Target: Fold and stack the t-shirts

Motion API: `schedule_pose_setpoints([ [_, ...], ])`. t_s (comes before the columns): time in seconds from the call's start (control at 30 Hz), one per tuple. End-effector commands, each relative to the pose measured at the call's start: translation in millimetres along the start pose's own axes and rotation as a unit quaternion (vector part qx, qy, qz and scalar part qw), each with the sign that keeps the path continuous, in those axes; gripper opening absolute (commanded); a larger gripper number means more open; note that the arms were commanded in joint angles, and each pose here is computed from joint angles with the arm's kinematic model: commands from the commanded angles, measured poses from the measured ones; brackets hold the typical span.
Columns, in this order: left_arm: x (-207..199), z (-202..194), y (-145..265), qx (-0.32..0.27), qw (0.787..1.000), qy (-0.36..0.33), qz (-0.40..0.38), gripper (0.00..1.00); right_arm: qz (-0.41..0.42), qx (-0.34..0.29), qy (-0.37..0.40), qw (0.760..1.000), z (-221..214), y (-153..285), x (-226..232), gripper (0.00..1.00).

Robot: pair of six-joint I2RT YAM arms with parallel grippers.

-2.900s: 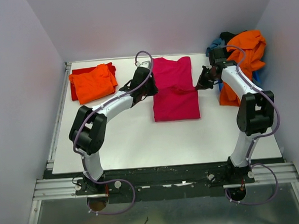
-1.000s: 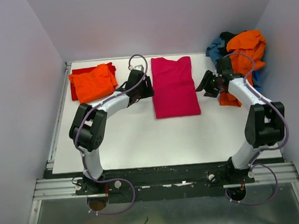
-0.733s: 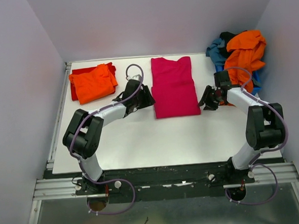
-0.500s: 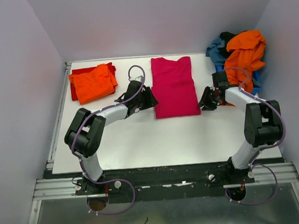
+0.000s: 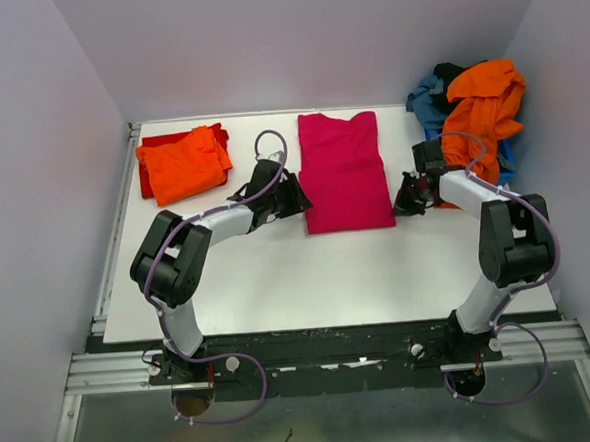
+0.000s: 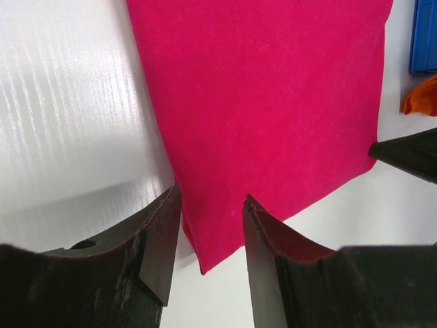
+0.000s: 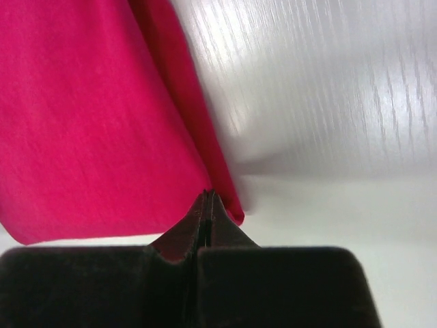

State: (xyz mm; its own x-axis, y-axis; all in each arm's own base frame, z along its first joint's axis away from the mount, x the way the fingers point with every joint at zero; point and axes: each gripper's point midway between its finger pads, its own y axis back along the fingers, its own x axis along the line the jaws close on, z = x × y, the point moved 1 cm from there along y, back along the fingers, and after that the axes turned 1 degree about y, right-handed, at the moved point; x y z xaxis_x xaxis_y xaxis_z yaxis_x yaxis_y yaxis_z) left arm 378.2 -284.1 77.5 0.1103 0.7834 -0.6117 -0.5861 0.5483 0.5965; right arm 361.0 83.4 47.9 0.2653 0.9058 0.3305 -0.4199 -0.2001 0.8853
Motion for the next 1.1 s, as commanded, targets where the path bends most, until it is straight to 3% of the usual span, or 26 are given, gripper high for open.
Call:
schedule_pose_setpoints([
  [0.0, -4.5, -7.8, 0.9, 0.015, 1.0, -0.008, -0.016, 0.49, -0.005, -0.014, -0.005, 1.0, -10.4, 17.8, -3.9, 0.01],
  [0.23, -2.2, -24.3, 5.3, 0.029, 0.999, -0.004, -0.014, 0.47, 0.04, 0.013, -0.008, 0.999, -35.9, 20.4, 2.2, 0.01],
  [0.47, 8.0, -36.3, 6.3, 0.035, 0.999, -0.003, 0.012, 0.47, 0.02, 0.032, -0.009, 0.999, -40.9, 7.6, -6.1, 0.01],
  [0.57, 11.1, -40.4, 6.2, 0.039, 0.999, 0.002, 0.017, 0.47, 0.006, 0.023, -0.008, 1.0, -36.9, 9.4, -9.5, 0.07],
  [0.67, 13.8, -43.2, 11.0, 0.038, 0.999, 0.004, 0.027, 0.47, -0.015, 0.004, -0.001, 1.0, -31.6, 15.5, -16.5, 0.32],
  [0.7, 15.5, -43.4, 13.9, 0.035, 0.999, 0.003, 0.032, 0.47, -0.023, -0.004, 0.0, 1.0, -31.1, 17.1, -19.9, 0.35],
  [1.07, 11.5, -54.4, 7.7, 0.037, 0.999, 0.011, 0.022, 0.47, -0.004, 0.038, -0.003, 0.999, -43.7, -6.0, -16.4, 0.35],
])
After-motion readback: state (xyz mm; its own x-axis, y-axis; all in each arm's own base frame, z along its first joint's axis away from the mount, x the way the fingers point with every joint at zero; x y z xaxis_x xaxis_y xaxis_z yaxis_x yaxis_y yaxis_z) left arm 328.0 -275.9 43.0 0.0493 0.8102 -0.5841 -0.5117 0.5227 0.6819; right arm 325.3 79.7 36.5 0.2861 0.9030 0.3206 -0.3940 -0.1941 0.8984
